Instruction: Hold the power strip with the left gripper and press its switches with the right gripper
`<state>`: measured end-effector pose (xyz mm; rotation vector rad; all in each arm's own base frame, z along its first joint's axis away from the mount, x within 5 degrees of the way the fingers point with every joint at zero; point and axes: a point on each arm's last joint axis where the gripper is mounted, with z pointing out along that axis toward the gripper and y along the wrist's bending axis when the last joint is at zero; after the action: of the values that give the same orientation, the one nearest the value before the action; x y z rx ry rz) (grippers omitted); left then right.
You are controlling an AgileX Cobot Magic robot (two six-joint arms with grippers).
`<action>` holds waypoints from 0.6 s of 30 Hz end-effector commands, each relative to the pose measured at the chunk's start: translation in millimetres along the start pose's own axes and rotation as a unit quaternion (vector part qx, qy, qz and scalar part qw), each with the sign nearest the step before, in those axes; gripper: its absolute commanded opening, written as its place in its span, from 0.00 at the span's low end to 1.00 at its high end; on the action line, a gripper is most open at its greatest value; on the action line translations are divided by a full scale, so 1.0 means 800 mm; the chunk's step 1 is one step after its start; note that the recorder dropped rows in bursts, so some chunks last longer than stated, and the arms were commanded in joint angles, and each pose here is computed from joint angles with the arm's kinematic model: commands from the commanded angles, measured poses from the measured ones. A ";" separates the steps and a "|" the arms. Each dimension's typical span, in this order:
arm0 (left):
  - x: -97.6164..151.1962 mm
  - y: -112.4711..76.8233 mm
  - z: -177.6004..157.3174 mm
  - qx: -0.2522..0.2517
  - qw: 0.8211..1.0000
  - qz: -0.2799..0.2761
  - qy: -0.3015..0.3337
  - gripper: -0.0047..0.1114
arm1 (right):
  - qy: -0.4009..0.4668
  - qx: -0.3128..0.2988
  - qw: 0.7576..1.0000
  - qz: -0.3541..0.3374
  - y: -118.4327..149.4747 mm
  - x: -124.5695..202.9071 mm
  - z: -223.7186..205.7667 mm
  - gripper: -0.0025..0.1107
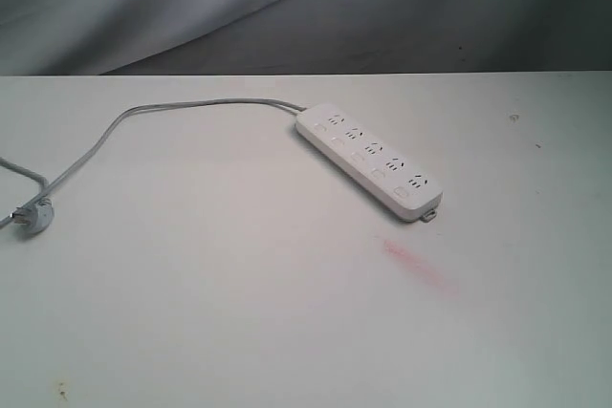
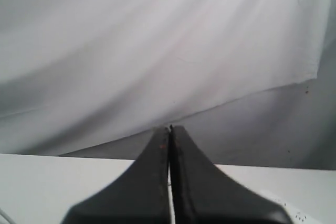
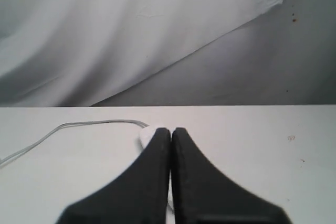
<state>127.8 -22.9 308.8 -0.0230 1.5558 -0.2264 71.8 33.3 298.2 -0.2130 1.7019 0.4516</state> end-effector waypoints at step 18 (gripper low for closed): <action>0.103 0.036 -0.087 -0.012 0.997 -0.017 -0.069 0.04 | -0.022 0.013 1.000 -0.011 -0.025 0.126 -0.013 0.02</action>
<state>65.1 1.1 223.3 -0.1041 1.4276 -0.2330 50.0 22.5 210.2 -0.2056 1.6361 0.4279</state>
